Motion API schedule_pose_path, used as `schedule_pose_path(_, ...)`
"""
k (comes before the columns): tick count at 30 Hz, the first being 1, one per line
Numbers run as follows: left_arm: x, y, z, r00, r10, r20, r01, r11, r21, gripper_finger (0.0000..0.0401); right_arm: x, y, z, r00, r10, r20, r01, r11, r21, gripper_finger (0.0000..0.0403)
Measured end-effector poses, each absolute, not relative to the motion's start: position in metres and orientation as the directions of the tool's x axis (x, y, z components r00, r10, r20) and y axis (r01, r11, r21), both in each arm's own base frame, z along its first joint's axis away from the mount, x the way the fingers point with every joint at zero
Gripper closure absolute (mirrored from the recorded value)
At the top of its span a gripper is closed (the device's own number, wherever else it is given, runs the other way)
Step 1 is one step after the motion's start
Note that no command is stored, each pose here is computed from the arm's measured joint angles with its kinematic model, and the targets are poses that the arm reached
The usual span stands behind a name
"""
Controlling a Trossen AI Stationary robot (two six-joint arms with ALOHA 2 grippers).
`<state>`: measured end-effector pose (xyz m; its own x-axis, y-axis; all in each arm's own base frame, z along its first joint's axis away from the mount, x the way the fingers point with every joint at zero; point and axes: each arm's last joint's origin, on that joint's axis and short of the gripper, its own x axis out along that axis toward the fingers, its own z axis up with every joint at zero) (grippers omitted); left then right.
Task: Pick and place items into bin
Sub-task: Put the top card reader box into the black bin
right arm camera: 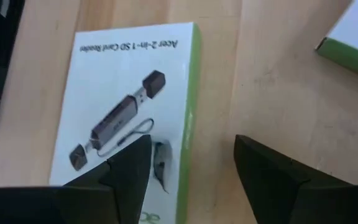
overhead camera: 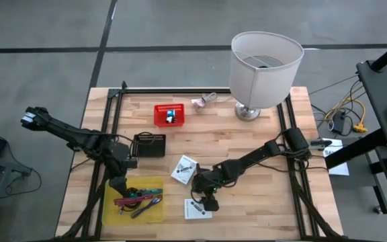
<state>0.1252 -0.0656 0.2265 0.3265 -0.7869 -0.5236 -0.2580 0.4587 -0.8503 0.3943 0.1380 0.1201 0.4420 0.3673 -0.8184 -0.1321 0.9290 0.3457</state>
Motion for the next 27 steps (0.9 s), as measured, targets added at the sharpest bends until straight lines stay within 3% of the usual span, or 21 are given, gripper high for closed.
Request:
schedule_pose_path(6,0.125,-0.066,0.227,0.327,-0.788,-0.522,-0.256,0.458,-0.851,0.0129,0.394,0.142,0.115,0.446,0.339,-0.829,-0.126,0.940,0.317,0.0224)
schedule_pose_path(16,0.125,-0.066,0.227,0.325,-0.792,-0.517,-0.253,0.455,-0.854,0.0129,0.390,0.141,0.113,0.408,0.329,-0.852,-0.119,0.944,0.308,0.0379)
schedule_pose_path(27,0.129,-0.067,0.231,0.366,-0.793,-0.487,-0.193,0.447,-0.874,0.0129,0.389,0.140,0.128,0.405,0.322,-0.856,-0.146,0.947,0.287,0.0391)
